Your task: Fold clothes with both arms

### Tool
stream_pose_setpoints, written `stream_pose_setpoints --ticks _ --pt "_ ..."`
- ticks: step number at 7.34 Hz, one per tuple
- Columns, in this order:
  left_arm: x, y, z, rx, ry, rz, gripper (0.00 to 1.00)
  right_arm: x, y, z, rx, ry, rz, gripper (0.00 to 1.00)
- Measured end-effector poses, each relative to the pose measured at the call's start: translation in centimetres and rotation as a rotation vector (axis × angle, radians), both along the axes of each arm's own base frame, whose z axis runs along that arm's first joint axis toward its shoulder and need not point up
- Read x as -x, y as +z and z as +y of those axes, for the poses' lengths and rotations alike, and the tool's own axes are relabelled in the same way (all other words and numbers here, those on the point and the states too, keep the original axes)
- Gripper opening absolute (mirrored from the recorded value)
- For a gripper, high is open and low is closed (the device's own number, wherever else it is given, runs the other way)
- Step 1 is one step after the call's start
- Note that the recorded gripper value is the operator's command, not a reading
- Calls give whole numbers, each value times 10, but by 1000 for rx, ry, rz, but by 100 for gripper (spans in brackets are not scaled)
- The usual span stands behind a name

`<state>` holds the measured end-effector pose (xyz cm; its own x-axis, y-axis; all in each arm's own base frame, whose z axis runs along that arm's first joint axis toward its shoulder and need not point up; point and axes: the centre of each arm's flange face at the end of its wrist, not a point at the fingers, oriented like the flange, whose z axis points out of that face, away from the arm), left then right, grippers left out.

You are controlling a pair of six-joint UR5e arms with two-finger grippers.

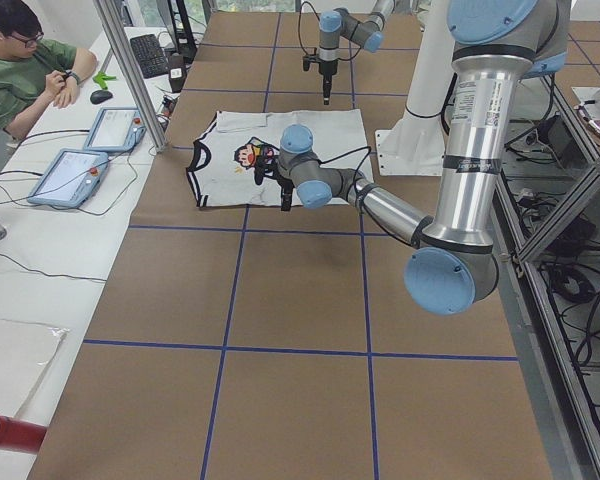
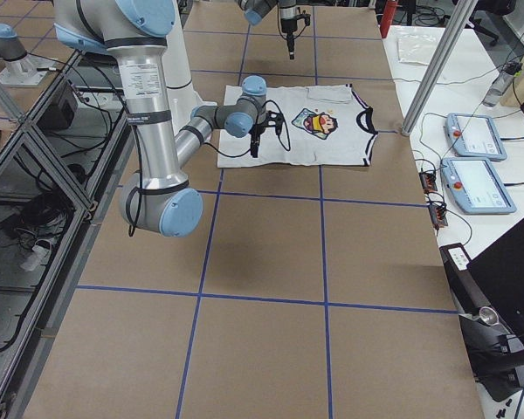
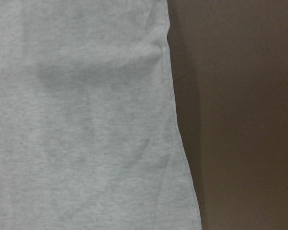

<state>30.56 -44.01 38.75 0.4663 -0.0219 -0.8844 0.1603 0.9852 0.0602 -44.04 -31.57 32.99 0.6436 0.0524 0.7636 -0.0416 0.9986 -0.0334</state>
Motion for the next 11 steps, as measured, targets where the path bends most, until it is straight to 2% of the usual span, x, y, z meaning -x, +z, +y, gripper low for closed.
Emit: stream_pose_setpoints --ticks 2,4,7,11 --pt "0 -5 4 43 -12 21 100 27 0 47 0 38 21 100" --pt "-1 -5 5 54 -15 25 100 28 18 78 -7 35 44 100" --pt "0 -7 5 54 -15 28 100 3 58 93 -18 27 13 99" --pt "0 -8 5 51 -15 27 99 10 63 105 -14 4 36 98"
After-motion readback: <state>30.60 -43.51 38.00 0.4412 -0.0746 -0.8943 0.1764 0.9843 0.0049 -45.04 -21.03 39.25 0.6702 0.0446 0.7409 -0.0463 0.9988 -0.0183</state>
